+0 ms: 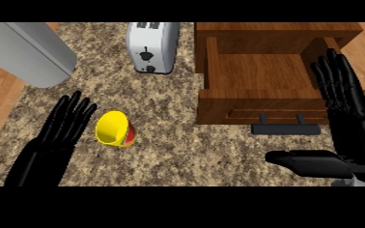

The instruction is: Pick up the cup, place it into the drawer and close the drawer

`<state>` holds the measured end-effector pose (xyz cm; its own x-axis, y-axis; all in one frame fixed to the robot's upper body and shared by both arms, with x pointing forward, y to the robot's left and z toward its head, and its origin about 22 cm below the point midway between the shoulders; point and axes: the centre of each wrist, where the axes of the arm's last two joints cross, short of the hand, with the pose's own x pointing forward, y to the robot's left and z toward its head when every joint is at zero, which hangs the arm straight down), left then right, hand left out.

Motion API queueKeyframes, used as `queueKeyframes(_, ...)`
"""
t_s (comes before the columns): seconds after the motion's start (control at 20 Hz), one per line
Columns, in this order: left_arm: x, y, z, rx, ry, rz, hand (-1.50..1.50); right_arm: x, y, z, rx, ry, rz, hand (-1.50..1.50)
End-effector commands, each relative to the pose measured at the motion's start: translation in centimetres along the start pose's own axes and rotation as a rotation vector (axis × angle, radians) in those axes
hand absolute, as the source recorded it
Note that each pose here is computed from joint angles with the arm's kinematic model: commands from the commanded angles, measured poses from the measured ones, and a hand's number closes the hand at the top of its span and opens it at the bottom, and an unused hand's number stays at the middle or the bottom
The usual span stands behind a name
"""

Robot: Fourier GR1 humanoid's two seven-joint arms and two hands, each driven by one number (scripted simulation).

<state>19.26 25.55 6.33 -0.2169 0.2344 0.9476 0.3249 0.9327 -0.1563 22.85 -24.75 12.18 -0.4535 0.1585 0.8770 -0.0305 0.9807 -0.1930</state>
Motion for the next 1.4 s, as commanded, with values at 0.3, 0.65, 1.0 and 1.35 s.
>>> queueKeyframes(0.3,-5.2,4.5,1.7,0.132,0.084,-0.112,-1.5,0.7,-1.7,1.1,0.013,-0.007,0.004,-1.5)
queueKeyframes(0.65,-10.3,7.5,2.0,0.182,0.155,-0.163,-1.5,0.7,-1.5,0.3,0.005,0.0,0.007,-1.5)
queueKeyframes(1.0,-13.2,10.7,5.2,0.21,0.187,-0.164,-1.5,-1.1,0.9,0.6,0.009,-0.005,0.012,-1.5)
queueKeyframes(1.35,-15.8,11.5,2.5,0.228,0.165,-0.144,-1.5,-2.4,-1.6,0.2,0.016,0.018,-0.012,-1.5)
